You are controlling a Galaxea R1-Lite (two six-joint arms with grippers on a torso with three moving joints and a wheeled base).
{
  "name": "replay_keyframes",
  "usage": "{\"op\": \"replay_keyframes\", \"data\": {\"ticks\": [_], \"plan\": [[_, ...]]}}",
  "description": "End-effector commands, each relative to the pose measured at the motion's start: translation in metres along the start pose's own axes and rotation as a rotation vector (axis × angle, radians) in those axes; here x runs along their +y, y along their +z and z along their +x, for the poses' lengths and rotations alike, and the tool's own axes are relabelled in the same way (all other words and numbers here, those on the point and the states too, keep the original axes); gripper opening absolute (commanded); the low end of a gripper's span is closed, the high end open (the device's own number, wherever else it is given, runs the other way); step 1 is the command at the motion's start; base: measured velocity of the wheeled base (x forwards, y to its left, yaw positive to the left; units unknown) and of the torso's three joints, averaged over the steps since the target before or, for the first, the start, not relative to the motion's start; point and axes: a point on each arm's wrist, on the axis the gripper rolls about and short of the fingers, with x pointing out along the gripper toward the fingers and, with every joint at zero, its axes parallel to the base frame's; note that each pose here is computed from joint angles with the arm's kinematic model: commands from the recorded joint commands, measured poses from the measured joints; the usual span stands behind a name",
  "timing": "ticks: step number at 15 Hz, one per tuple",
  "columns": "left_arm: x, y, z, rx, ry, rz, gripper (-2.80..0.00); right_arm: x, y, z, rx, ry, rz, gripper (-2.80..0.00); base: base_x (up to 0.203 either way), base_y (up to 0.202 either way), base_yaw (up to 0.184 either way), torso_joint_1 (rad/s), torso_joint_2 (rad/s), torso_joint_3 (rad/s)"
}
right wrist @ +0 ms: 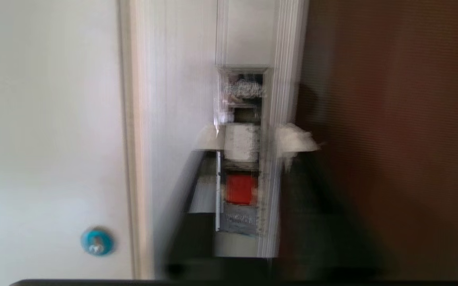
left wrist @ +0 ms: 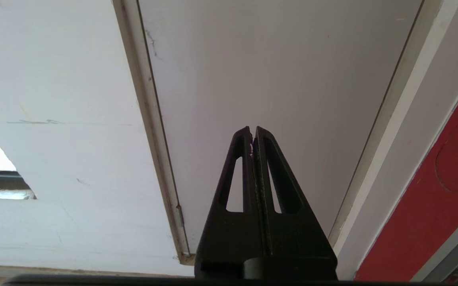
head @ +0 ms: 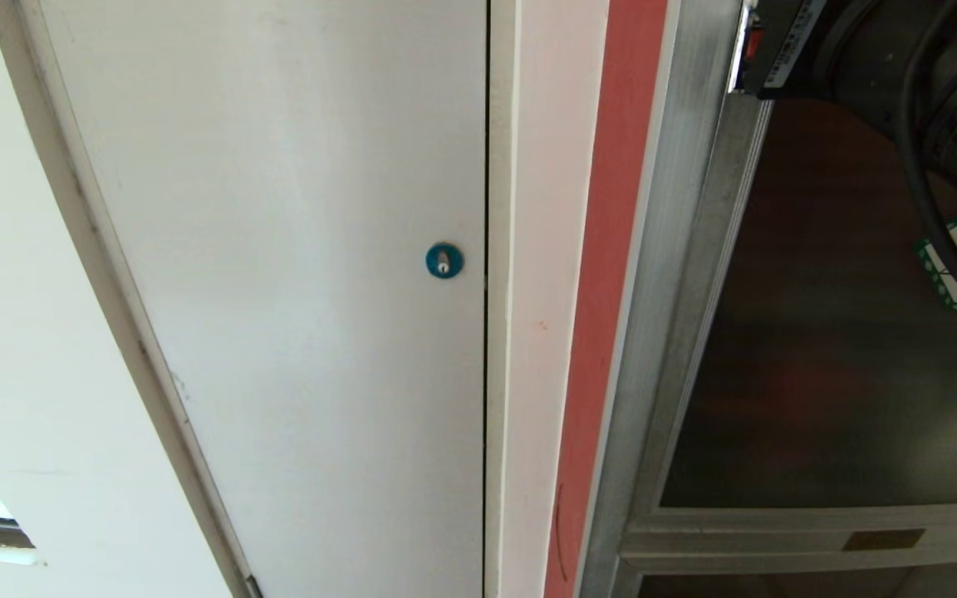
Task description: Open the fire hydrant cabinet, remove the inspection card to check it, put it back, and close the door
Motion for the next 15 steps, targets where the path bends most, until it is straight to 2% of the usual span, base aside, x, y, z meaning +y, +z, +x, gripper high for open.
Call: {"op": "replay_keyframes", "data": {"ticks": [1, 5, 9, 15], "plan": [[0.0, 0.0, 0.0, 0.001, 0.001, 0.0, -2.8, 0.001, -0.002, 0.0, 0.005, -0.003, -0.003, -2.8, 0.0, 0.0, 0.0, 0.0, 0.0, 0.0], [0.0, 0.0, 0.0, 0.001, 0.0, 0.0, -2.8, -0.002, 0.001, -0.006, 0.004, 0.0, 0.0, -2.8, 0.0, 0.0, 0.0, 0.0, 0.0, 0.0], [0.0, 0.0, 0.0, 0.001, 0.0, 0.0, -2.8, -0.01, 0.017, -0.026, -0.012, 0.03, 0.021, -2.8, 0.0, 0.0, 0.0, 0.0, 0.0, 0.0], [0.0, 0.0, 0.0, 0.001, 0.0, 0.0, -2.8, -0.043, 0.037, -0.068, -0.011, 0.058, 0.027, -2.8, 0.0, 0.0, 0.0, 0.0, 0.0, 0.0]]}}
